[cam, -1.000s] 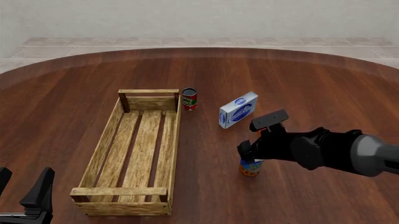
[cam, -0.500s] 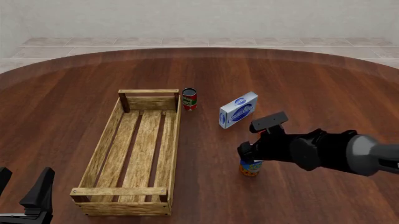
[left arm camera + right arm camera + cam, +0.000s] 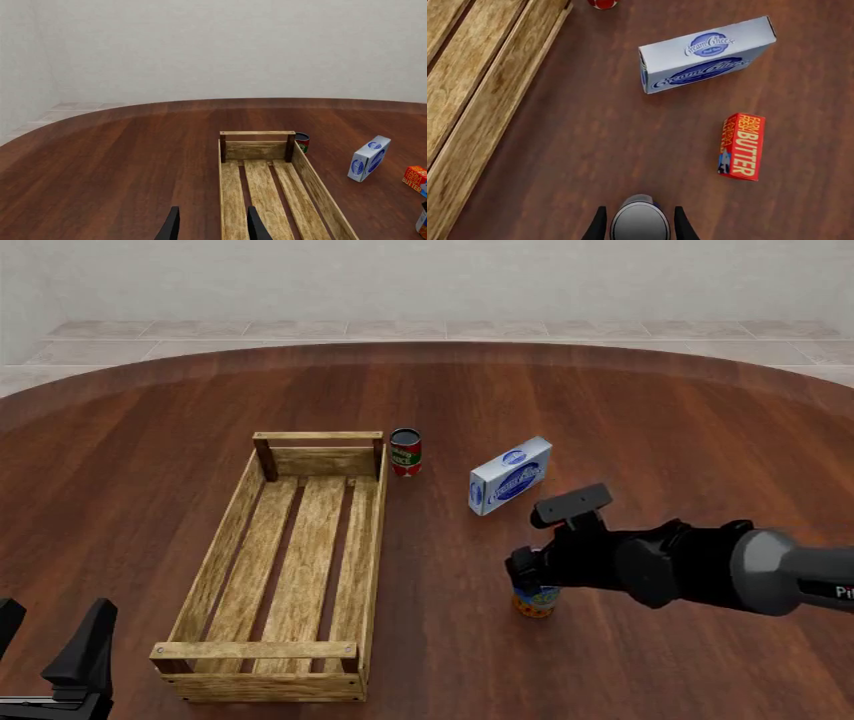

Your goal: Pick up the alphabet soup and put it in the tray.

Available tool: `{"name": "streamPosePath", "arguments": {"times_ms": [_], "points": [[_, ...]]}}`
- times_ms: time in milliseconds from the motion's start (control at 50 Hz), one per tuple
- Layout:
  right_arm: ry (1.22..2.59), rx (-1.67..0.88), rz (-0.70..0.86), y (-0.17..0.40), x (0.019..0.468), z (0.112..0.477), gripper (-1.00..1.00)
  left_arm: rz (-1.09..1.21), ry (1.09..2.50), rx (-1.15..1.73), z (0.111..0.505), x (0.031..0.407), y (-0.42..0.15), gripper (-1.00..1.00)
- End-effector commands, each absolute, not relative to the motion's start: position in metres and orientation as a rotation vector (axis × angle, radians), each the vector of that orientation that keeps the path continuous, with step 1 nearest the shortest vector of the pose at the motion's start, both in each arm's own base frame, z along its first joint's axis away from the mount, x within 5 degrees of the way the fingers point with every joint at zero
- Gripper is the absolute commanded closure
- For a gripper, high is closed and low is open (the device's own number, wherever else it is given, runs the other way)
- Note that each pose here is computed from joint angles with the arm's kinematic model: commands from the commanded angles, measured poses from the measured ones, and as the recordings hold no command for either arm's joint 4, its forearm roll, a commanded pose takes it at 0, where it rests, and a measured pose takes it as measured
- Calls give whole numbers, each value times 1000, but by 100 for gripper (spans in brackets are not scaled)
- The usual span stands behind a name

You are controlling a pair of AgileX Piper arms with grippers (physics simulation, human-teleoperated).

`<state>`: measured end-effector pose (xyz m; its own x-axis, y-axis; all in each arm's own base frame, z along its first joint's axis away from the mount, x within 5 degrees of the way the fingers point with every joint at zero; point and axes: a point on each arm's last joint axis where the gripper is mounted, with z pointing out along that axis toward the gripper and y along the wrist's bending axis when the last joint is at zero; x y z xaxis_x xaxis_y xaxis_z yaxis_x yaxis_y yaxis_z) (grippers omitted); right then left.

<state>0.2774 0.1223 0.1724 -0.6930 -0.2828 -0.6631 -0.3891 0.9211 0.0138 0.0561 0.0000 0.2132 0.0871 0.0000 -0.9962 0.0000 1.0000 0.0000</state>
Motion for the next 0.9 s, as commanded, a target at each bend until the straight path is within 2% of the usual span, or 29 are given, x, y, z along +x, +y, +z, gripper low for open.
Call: {"name": "streamPosePath", "arguments": {"times_ms": [20,900], "points": [[2383,-473,198,122,277,170,-100,0,1484,0,213,56,0,-100],[2403,-463,200,123,279,160,-100,0,1484,0,213,56,0,-100]]}}
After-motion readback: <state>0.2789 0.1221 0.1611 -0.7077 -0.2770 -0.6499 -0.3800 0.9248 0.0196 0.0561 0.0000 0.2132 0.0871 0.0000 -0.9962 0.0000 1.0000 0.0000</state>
